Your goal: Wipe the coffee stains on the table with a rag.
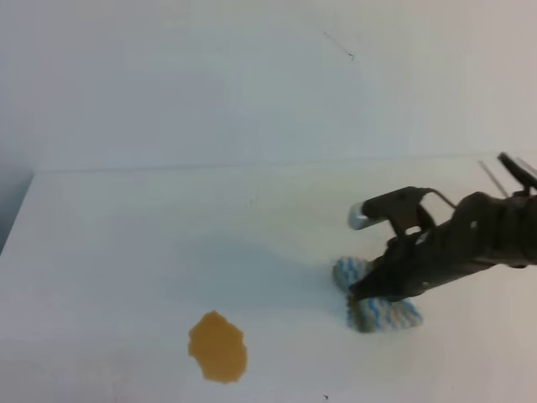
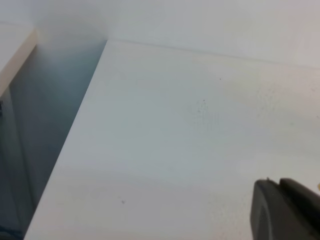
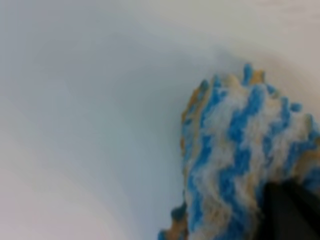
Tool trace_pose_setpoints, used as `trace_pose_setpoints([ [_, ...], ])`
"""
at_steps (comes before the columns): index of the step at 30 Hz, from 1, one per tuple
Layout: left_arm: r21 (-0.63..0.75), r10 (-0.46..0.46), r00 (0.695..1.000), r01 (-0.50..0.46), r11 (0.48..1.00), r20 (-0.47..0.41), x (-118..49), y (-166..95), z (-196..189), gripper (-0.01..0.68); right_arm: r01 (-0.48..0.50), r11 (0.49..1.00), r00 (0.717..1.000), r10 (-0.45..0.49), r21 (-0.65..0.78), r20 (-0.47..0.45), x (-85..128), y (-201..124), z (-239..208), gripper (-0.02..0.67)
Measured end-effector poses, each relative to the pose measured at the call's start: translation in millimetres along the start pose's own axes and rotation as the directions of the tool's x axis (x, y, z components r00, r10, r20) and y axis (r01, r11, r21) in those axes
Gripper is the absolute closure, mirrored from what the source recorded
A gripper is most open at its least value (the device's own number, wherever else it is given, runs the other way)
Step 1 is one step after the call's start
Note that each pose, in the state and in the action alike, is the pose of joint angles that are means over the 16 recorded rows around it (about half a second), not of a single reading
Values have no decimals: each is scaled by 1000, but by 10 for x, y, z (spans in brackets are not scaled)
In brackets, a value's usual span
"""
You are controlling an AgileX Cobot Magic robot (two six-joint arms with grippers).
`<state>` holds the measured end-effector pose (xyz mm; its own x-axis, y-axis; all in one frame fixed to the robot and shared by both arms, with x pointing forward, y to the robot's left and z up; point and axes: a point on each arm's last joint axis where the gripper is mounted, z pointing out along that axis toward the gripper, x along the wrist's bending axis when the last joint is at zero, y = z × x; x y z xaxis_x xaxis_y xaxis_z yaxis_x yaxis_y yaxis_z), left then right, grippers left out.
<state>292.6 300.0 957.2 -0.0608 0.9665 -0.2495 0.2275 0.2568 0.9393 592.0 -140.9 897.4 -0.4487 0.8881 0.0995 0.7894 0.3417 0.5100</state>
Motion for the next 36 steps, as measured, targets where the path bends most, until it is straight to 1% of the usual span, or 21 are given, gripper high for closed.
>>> trace_pose_setpoints([
  [6,0,1,1000,-1,1000,0,0,0,0,674,81,995,993,-85,-55,-81,618,211,211,647],
  [10,0,1,1000,-1,1000,0,-4,14,-3,674,110,991,982,-119,-72,-145,1003,356,376,646],
  [16,0,1,1000,-1,1000,0,-4,14,-3,674,145,987,956,-156,-61,-247,1514,497,587,646],
  [22,0,1,1000,-1,1000,0,-4,14,-3,674,214,976,922,-212,-29,-324,1941,481,655,646],
  [26,0,0,1000,0,1000,0,-4,14,-3,674,296,955,896,-273,12,-351,2147,396,626,646],
  [29,0,0,1000,0,1000,0,-4,14,-3,674,362,931,879,-329,36,-346,2250,332,578,646],
  [32,0,0,1000,0,1000,0,-4,14,-3,674,434,898,865,-393,70,-313,2280,273,514,646],
  [36,0,0,1000,0,1000,0,-4,14,-3,674,521,845,842,-487,118,-231,2219,228,405,646],
])
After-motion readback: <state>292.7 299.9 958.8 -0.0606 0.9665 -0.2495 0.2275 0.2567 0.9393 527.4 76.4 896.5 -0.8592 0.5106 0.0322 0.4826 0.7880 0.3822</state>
